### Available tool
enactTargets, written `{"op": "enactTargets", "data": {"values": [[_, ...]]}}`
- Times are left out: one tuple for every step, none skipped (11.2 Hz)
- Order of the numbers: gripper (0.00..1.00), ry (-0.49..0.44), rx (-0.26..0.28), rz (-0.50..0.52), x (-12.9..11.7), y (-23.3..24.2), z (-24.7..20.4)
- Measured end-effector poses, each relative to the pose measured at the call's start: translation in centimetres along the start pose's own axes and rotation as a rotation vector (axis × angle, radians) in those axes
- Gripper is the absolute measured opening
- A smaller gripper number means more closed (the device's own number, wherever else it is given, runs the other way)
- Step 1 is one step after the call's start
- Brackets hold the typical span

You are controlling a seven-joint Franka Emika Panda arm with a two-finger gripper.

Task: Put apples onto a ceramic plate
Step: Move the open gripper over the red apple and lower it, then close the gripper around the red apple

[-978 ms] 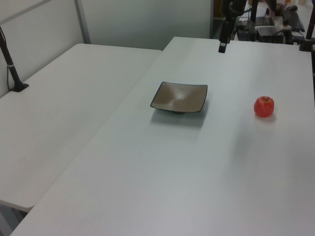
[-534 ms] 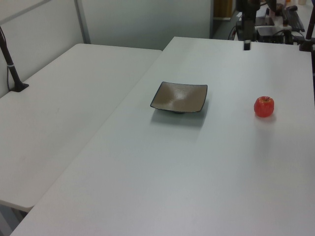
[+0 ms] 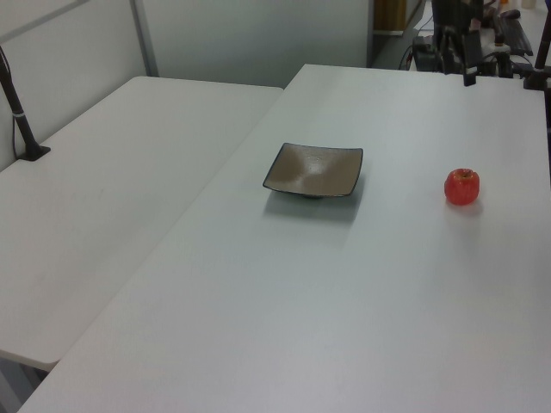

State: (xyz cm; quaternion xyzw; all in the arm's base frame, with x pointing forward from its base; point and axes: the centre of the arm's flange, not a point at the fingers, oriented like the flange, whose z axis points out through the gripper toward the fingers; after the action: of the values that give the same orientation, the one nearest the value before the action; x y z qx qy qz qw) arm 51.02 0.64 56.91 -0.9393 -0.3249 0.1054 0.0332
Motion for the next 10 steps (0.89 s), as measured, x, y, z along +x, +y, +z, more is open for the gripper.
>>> {"op": "enactTargets", "data": {"values": [[1.00, -0.025, 0.025, -0.019, -0.9, 1.2, 1.7], [1.00, -0.032, 0.037, -0.023, -1.4, 1.9, 3.2], [1.00, -0.022, 0.029, -0.023, -1.4, 2.2, 5.1], [1.00, -0.012, 0.019, -0.026, -1.2, 2.3, 7.3], [1.00, -0.011, 0.009, -0.031, -1.1, 2.1, 10.1], [1.00, -0.015, 0.000, -0.036, -1.2, 2.0, 12.5], [1.00, -0.012, -0.015, -0.041, -1.2, 1.9, 14.8], [1.00, -0.009, -0.028, -0.046, -1.3, 1.8, 16.6], [1.00, -0.008, -0.045, -0.053, -1.4, 1.7, 18.3], [1.00, 0.003, -0.065, -0.062, -1.4, 1.6, 19.8]]}}
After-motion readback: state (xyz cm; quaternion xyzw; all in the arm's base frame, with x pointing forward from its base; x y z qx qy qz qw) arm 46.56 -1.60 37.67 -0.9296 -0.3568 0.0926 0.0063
